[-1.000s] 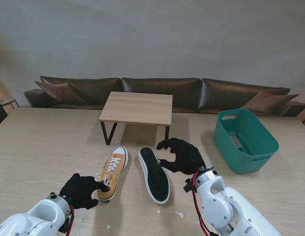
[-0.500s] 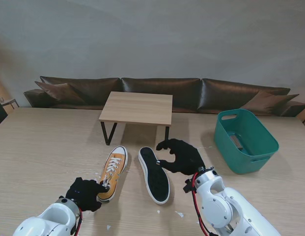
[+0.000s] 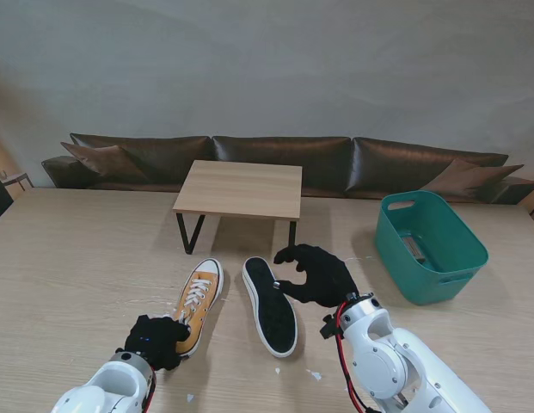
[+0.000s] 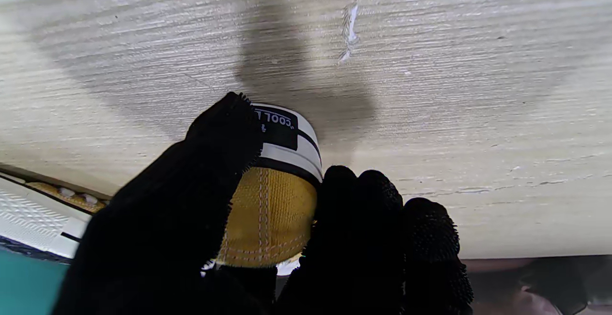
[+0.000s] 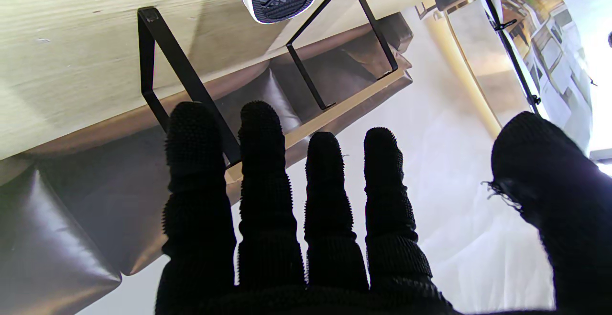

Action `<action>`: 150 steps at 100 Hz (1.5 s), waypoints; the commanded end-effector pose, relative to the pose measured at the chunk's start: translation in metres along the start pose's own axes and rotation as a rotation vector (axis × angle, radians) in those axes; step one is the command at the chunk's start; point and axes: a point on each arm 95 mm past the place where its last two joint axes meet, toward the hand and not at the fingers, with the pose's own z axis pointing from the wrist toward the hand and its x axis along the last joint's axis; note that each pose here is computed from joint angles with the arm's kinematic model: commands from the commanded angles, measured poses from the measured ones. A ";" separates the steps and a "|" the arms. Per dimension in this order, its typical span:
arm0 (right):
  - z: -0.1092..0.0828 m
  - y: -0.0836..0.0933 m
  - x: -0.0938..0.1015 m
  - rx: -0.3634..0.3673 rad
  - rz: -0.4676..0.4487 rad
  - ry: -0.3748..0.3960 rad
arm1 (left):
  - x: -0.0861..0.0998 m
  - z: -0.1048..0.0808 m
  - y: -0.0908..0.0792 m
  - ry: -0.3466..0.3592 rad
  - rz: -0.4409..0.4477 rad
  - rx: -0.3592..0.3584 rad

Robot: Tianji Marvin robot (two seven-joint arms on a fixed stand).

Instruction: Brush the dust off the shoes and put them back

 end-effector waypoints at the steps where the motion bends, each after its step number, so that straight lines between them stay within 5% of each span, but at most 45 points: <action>1: -0.001 -0.004 0.003 0.019 0.008 0.001 | 0.003 0.000 0.017 -0.002 0.001 -0.056; 65: -0.001 -0.006 0.002 0.031 0.015 -0.010 | -0.009 -0.002 -0.010 0.087 0.123 0.223; 150: 0.001 -0.012 -0.001 0.049 0.038 -0.014 | -0.021 -0.028 -0.062 0.173 0.089 0.419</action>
